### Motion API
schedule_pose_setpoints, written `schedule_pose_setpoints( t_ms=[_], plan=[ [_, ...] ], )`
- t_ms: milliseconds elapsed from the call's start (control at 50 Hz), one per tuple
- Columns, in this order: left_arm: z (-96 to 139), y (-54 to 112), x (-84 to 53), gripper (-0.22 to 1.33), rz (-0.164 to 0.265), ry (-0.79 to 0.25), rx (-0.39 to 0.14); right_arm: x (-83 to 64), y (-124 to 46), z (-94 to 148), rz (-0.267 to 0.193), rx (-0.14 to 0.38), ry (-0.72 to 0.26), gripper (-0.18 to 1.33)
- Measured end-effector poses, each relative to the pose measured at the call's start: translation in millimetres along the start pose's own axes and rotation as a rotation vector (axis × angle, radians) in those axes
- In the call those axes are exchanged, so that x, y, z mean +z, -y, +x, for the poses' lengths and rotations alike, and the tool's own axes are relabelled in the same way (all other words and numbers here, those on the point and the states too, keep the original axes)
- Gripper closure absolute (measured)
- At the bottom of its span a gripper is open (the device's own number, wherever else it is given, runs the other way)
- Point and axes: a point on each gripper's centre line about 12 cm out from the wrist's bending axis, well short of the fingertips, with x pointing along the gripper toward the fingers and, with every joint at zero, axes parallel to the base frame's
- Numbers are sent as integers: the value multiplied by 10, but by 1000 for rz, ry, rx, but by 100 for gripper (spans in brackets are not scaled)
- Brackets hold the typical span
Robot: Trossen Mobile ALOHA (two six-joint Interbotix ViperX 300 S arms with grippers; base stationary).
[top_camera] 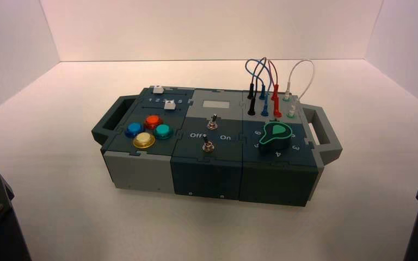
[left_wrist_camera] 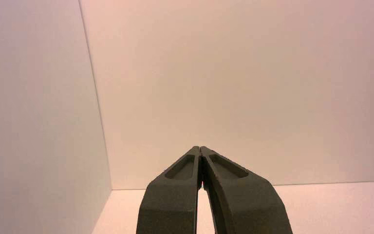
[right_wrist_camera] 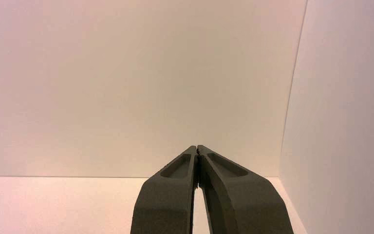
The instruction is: Insert the red wire.
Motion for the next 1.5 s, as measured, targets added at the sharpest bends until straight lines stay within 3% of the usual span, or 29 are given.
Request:
schedule_pose_setpoints(
  t_ms=[700, 780, 920, 1100, 1300, 1380, 1500],
  plan=[
    [24, 8, -56, 126, 0, -44, -5, 16, -3, -14, 2, 2, 8, 130],
    [113, 93, -91, 126, -20, -128, -46, -19, -24, -15, 9, 12, -31, 130],
    [223, 323, -195, 126, -16, -258, -150, -26, -104, -8, 16, 52, -87, 130],
    [239, 515, -259, 126, -9, -364, -232, -90, -166, -17, 42, 79, -165, 130],
    [228, 650, -264, 126, -12, -459, -286, -183, -168, -37, 62, 78, -250, 129],
    [154, 796, -269, 126, -14, -570, -348, -249, -184, -62, 106, 80, -343, 129],
    [32, 1000, -370, 126, 16, -693, -437, -304, -197, -91, 137, 82, -421, 129]
  ],
)
